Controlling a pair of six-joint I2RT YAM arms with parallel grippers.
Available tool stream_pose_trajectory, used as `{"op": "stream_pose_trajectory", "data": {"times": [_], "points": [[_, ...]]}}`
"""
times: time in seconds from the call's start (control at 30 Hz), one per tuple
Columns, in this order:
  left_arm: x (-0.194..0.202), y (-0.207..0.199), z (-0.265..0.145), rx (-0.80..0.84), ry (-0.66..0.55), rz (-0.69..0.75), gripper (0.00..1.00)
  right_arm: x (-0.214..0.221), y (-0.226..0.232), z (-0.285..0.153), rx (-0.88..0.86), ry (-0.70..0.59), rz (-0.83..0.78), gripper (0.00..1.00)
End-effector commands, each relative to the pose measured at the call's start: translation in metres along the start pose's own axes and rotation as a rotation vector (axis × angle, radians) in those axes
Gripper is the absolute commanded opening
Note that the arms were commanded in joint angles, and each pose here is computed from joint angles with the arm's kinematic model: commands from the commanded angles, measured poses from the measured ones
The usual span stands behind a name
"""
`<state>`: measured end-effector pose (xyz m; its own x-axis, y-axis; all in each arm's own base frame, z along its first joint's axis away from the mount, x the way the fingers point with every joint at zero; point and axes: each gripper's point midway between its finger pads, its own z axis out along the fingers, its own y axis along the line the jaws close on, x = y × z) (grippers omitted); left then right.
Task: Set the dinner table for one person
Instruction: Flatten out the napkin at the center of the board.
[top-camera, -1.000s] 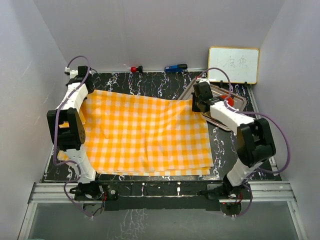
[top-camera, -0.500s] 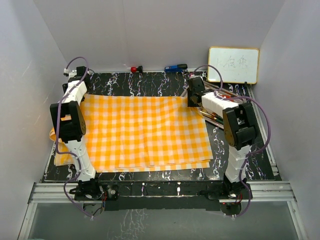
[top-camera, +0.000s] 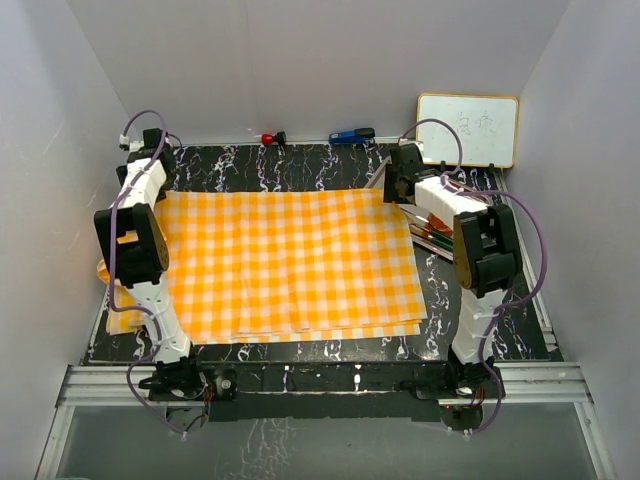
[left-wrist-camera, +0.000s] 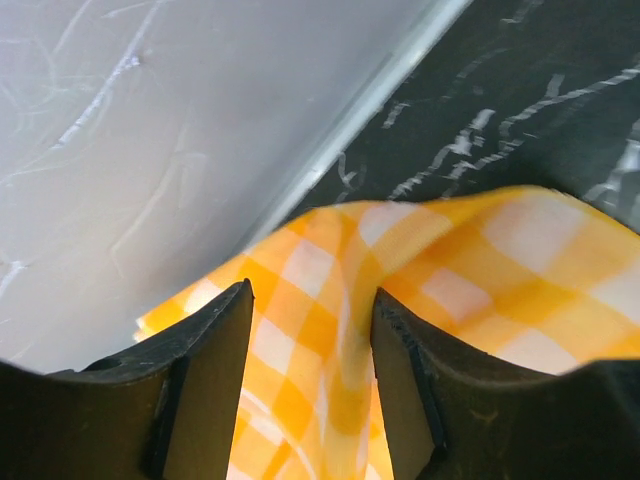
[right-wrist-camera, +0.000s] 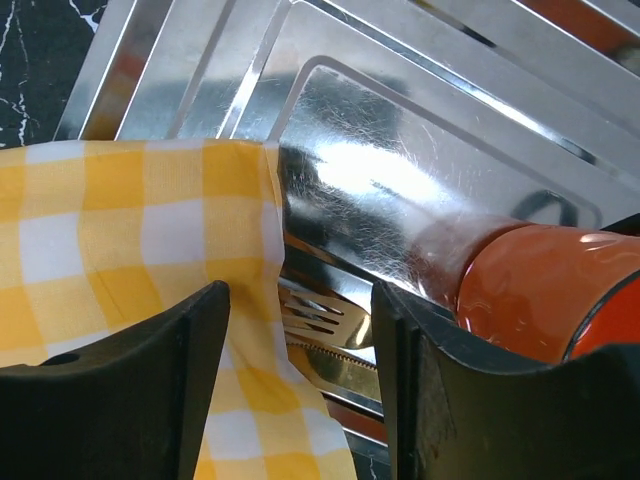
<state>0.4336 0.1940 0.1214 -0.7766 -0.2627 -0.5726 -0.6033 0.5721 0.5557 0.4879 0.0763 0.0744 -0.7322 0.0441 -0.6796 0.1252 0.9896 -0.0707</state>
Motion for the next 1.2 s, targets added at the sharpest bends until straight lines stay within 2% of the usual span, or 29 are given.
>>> {"op": "stream_pose_trajectory", "data": {"times": [0.0, 0.17, 0.33, 0.4, 0.5, 0.7, 0.97, 1.17], "points": [[-0.044, -0.006, -0.068, 0.296, -0.122, -0.119, 0.49, -0.075, 0.002, -0.056, -0.058, -0.196, 0.058, 0.59], [-0.056, -0.047, -0.156, 0.564, -0.278, -0.073, 0.53, -0.099, -0.003, -0.094, -0.077, -0.258, 0.091, 0.63], [-0.034, -0.1, -0.205, 0.785, -0.27, -0.007, 0.54, -0.093, -0.006, -0.109, -0.092, -0.256, 0.087, 0.65], [-0.019, -0.121, -0.209, 0.841, -0.24, 0.014, 0.54, -0.083, 0.007, -0.112, -0.175, -0.229, 0.072, 0.64], [0.007, -0.145, -0.205, 0.821, -0.194, 0.075, 0.53, -0.064, 0.025, -0.117, -0.295, -0.184, 0.069, 0.6], [0.05, -0.181, -0.195, 0.759, -0.127, 0.211, 0.48, -0.022, 0.053, -0.131, -0.485, -0.098, 0.098, 0.42], [0.065, -0.2, -0.202, 0.8, -0.113, 0.224, 0.48, 0.06, 0.097, -0.128, -0.557, 0.078, 0.035, 0.27], [0.078, -0.209, -0.197, 0.82, -0.087, 0.225, 0.48, 0.09, 0.105, -0.116, -0.567, 0.138, 0.062, 0.15]]}}
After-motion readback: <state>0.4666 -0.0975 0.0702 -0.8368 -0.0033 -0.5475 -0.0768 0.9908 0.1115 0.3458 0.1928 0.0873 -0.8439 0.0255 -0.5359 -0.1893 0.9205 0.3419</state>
